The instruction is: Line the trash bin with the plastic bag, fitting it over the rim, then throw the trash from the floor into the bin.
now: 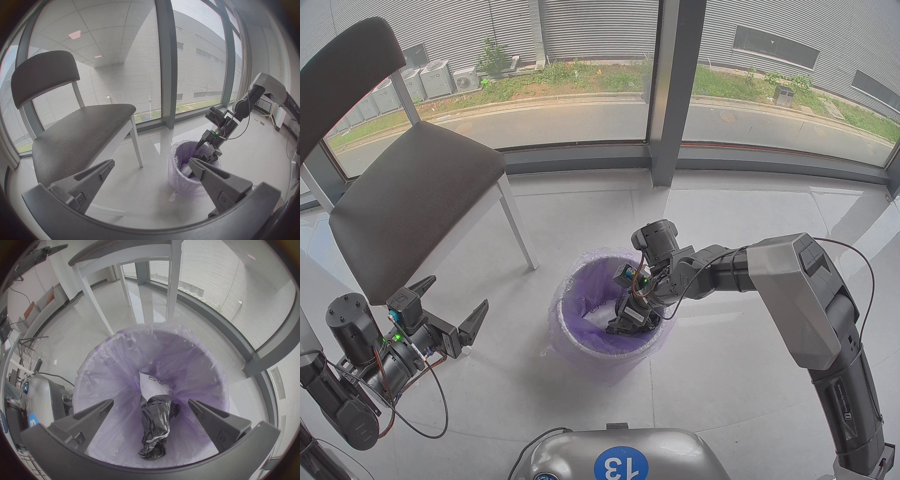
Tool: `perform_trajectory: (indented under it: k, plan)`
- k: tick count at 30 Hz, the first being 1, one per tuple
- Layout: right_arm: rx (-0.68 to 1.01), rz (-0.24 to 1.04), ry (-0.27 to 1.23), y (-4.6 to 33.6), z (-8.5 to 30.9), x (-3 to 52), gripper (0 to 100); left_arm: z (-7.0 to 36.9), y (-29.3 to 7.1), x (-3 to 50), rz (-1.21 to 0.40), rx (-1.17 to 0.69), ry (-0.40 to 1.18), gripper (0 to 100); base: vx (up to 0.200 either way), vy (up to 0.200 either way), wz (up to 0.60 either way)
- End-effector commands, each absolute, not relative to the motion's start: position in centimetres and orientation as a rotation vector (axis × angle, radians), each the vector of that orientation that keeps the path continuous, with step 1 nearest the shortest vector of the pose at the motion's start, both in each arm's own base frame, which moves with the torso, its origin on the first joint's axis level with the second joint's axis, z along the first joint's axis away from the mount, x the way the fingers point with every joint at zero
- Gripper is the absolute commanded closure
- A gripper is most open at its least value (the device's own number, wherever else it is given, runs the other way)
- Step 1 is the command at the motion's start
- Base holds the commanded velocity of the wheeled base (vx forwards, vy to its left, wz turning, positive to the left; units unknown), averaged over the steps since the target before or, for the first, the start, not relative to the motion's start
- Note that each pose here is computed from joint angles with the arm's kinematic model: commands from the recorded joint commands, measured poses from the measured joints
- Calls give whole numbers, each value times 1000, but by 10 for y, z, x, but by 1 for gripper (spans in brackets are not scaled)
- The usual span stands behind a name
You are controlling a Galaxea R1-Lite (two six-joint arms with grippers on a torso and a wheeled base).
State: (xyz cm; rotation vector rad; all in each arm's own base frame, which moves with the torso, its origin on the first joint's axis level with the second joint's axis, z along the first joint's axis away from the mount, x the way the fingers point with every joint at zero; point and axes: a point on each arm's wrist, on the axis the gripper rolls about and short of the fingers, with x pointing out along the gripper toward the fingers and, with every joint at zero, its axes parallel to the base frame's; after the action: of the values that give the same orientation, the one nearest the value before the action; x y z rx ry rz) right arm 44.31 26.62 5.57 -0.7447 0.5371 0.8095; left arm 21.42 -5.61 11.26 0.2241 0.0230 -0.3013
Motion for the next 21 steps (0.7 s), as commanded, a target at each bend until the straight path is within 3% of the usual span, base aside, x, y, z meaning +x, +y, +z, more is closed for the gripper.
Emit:
perform_trajectory:
  k: [1, 15, 21]
  plan:
    - [-721, 802, 501, 272, 54, 444, 0, 116, -56, 213, -298, 221, -2, 0, 0, 0, 0]
    - [-650, 792, 432, 286, 66, 440, 0, 117, -57, 212, -302, 222, -9, 0, 0, 0, 0]
    - [-618, 779, 381, 285, 100, 434, 0, 117, -56, 210, -304, 224, -8, 0, 0, 0, 0]
